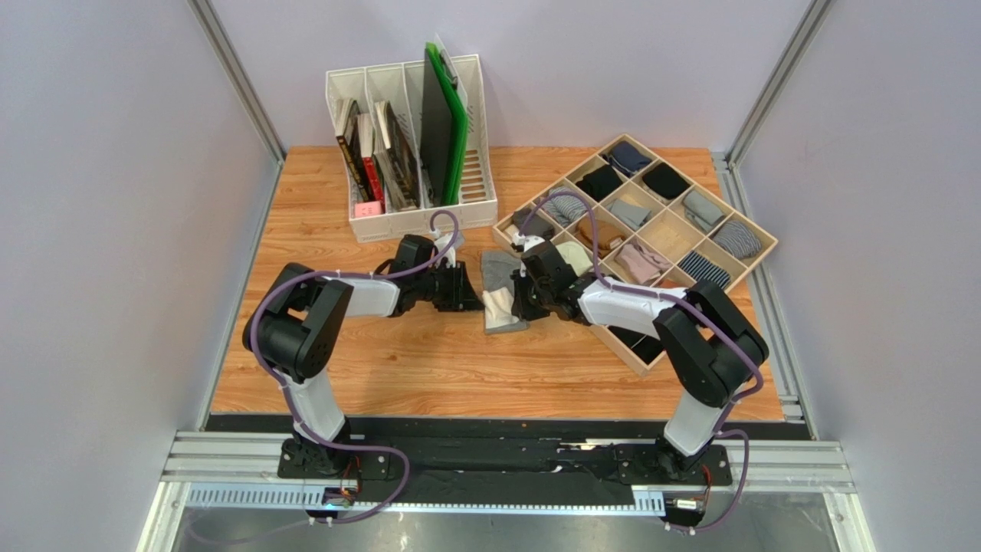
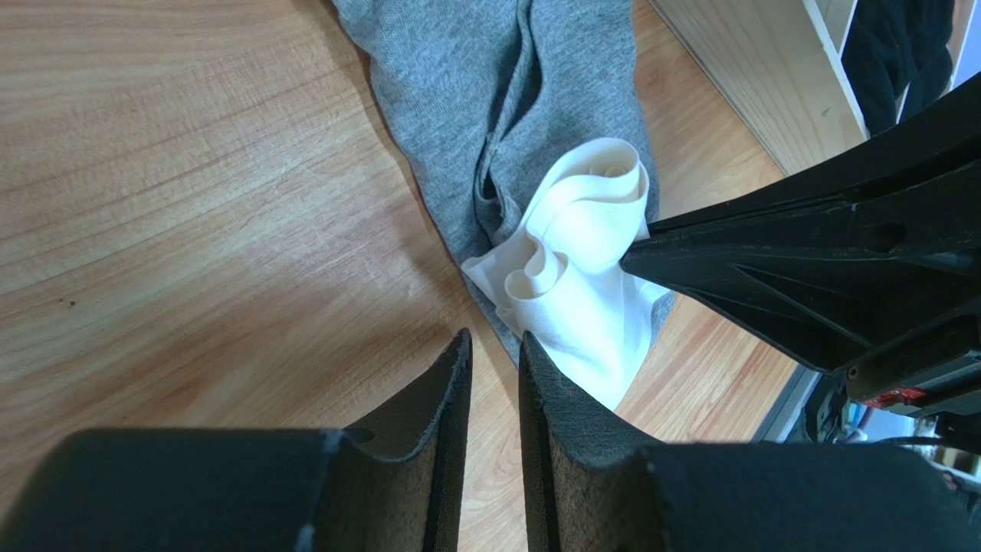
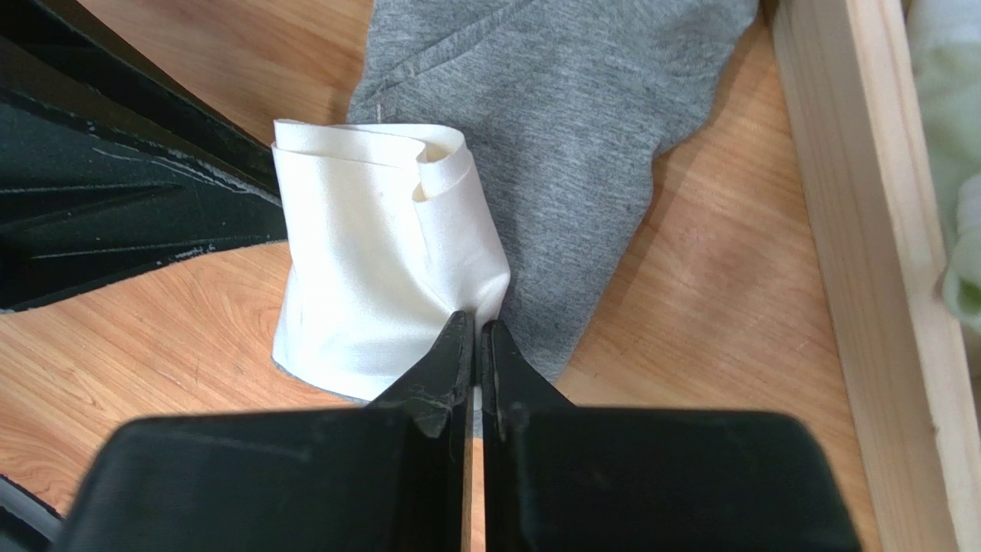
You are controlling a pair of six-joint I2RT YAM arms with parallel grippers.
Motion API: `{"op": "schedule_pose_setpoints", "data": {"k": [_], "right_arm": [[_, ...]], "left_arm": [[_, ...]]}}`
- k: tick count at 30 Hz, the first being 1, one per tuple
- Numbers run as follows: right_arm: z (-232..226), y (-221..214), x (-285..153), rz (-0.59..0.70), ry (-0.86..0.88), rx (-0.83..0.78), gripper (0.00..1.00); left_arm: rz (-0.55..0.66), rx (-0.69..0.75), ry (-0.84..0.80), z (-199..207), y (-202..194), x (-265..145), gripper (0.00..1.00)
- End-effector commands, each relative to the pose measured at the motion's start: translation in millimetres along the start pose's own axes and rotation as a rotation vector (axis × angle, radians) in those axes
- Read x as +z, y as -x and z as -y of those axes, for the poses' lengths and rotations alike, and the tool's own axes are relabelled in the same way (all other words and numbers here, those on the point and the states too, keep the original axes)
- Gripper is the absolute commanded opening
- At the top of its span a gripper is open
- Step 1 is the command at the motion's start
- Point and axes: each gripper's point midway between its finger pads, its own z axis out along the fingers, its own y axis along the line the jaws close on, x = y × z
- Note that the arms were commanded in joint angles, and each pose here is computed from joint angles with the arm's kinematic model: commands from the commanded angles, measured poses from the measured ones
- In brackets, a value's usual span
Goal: Roll the underwear
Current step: Roll the underwear to the center of the board.
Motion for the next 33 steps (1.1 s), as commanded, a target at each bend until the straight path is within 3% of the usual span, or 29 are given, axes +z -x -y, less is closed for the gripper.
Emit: {"op": "schedule_pose_setpoints", "data": {"k": [1, 9, 33], "right_arm": [[-7.4, 19.7, -11.4, 0.098, 0.029, 0.038, 0.00], [-12.8, 28.8, -28.5, 0.168, 0.040, 0.040, 0.00], [15.8, 11.4, -34.5, 0.197, -0.088, 0.144, 0.00]], "left_arm": [[0.051, 0.046, -0.049, 16.7, 22.7, 3.5, 0.26], [0.038, 0.054, -0.059, 23.5, 20.9, 9.1, 0.27], [0.013, -0.024, -0.024, 8.5, 13.6, 27.2, 0.28]]}}
